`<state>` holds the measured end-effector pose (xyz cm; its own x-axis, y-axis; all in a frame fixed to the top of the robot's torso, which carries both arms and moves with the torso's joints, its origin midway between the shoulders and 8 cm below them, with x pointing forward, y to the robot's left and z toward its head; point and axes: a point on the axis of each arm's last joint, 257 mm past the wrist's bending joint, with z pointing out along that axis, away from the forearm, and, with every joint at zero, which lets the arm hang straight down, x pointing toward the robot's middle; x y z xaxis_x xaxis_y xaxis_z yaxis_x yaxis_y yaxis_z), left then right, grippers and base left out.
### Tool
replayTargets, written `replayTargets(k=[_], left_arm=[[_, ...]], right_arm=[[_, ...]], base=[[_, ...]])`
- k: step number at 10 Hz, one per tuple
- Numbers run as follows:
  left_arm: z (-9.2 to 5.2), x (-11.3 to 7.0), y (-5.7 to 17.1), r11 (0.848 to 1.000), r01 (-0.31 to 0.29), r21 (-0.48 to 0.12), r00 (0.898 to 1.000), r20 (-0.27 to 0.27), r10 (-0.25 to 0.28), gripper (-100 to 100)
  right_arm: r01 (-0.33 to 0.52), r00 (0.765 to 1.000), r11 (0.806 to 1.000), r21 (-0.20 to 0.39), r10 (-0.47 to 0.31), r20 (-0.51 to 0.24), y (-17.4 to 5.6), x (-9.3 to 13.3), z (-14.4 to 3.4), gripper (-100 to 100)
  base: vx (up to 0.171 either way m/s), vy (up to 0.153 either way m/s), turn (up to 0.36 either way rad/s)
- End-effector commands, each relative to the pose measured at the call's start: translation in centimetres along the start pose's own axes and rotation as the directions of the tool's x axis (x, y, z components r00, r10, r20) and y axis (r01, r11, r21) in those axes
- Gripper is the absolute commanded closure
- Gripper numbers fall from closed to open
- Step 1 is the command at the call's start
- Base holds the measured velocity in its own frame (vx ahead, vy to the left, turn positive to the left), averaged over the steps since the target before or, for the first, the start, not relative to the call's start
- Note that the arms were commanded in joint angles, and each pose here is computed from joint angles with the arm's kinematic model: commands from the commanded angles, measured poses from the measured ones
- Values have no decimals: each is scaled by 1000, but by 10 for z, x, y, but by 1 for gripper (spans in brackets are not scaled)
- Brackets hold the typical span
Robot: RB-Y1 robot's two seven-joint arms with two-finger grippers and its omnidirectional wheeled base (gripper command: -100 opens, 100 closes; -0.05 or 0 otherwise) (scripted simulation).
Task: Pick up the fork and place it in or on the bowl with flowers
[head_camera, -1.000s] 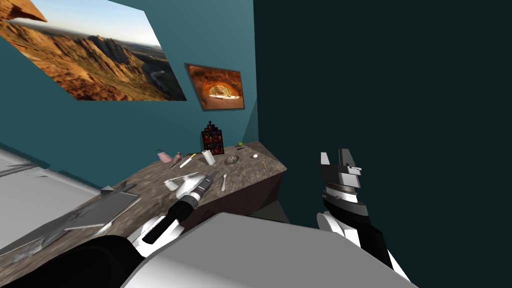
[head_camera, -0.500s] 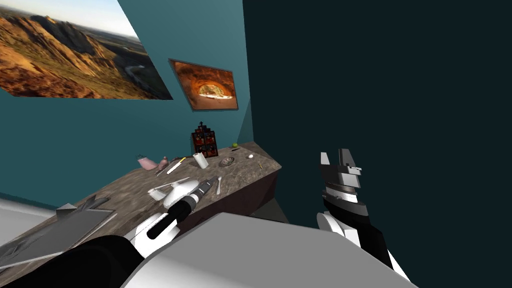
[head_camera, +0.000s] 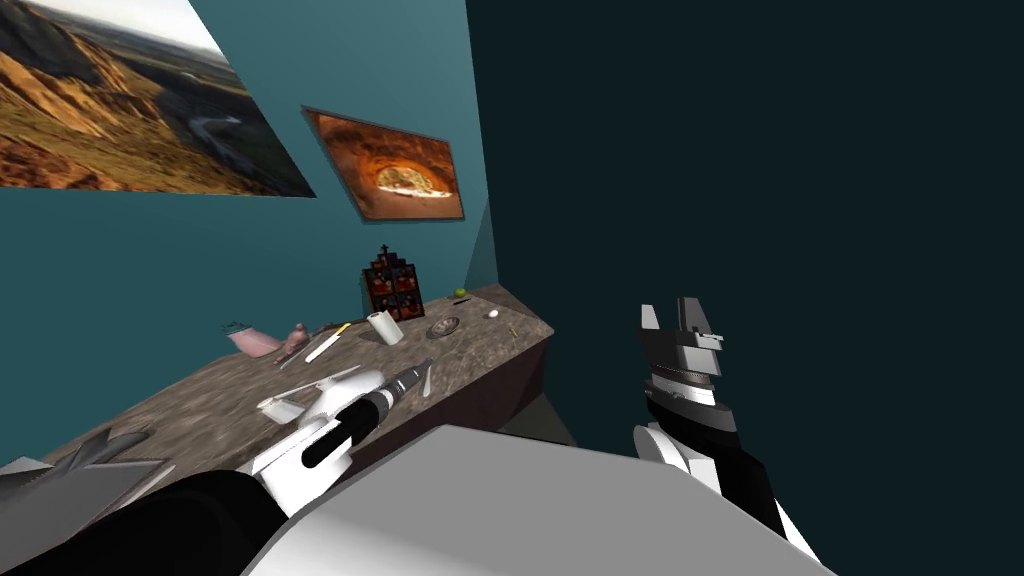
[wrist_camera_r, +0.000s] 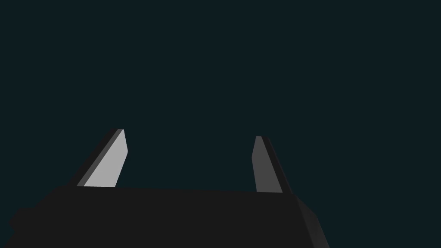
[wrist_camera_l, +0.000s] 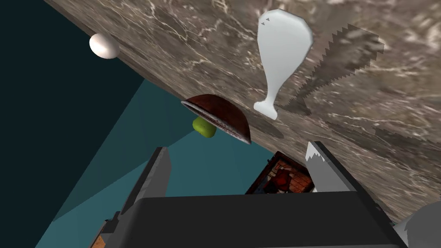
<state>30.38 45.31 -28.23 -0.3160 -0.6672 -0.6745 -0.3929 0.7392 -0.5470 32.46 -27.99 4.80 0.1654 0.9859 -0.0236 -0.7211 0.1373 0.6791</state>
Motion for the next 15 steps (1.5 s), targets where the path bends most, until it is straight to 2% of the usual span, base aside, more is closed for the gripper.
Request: replayTargets(k=[1, 4, 7, 10, 11, 12, 13, 15], left_arm=[[1, 2, 13, 998, -50, -39, 998, -26, 49, -100], [2, 2, 37, 987, -123, -100, 991, -63, 117, -100], [1, -2, 66, 961, -217, -172, 974, -110, 200, -100], [-3, -6, 91, 930, -288, -227, 954, -152, 258, -100], [-1, -6, 85, 938, -272, -214, 959, -141, 246, -100], [-1, -6, 86, 937, -275, -217, 958, -143, 248, 0], [1, -4, 93, 937, -268, -224, 960, -138, 242, -100], [3, -2, 102, 937, -261, -233, 963, -134, 235, -100]], right_arm=[[0, 1000, 1000, 0, 0, 0, 0, 0, 0, 0], [0, 1000, 1000, 0, 0, 0, 0, 0, 0, 0], [0, 1000, 1000, 0, 0, 0, 0, 0, 0, 0], [0, 1000, 1000, 0, 0, 0, 0, 0, 0, 0], [0, 1000, 1000, 0, 0, 0, 0, 0, 0, 0], [0, 1000, 1000, 0, 0, 0, 0, 0, 0, 0], [0, 1000, 1000, 0, 0, 0, 0, 0, 0, 0], [0, 1000, 1000, 0, 0, 0, 0, 0, 0, 0]], base=[[-2, -5, -90], [-1, -4, -148], [1, -2, -164], [2, 0, -111], [1, 2, -18], [0, 0, 0], [17, 1, -80], [36, 9, -74]])
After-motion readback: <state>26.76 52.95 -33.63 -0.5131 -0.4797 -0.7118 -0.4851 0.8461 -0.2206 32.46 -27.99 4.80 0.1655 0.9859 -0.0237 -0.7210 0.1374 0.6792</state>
